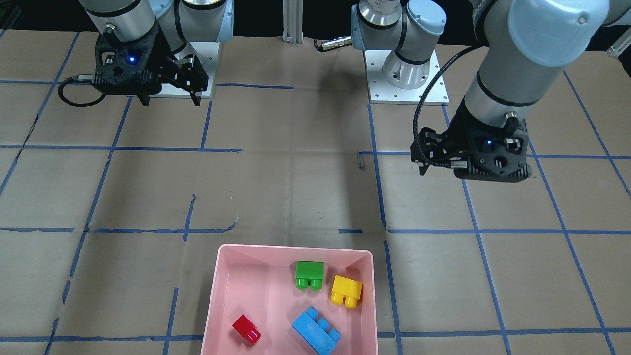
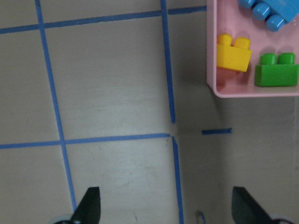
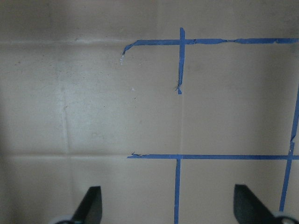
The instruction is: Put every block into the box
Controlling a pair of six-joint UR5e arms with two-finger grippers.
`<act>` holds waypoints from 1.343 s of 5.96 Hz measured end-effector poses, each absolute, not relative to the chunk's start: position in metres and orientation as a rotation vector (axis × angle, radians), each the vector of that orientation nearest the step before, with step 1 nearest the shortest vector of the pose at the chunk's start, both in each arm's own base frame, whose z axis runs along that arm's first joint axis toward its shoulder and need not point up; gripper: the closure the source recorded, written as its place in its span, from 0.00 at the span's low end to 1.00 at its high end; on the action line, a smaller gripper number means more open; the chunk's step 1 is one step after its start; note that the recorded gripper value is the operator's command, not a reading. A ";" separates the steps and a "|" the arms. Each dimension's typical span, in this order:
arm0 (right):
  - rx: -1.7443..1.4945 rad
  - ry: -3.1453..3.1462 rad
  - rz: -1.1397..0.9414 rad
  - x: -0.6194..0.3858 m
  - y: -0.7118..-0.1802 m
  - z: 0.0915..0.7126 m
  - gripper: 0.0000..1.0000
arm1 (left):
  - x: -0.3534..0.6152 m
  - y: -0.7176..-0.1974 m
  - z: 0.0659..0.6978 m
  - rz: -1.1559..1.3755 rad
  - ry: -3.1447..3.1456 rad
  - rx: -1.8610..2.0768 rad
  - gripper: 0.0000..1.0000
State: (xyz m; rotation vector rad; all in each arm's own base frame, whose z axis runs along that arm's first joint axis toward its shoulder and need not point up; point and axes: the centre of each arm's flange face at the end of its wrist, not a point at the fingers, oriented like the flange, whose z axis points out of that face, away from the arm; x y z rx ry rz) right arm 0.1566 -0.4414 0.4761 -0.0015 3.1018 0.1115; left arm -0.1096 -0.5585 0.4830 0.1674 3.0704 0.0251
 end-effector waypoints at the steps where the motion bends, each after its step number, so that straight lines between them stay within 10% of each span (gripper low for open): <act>1: -0.001 3.101 0.108 0.157 -0.442 0.477 0.00 | -0.108 -0.529 0.500 -0.017 3.084 0.166 0.01; 8: 0.103 3.187 0.151 0.099 -0.451 0.466 0.00 | -0.128 -0.496 0.515 -0.058 3.130 0.139 0.01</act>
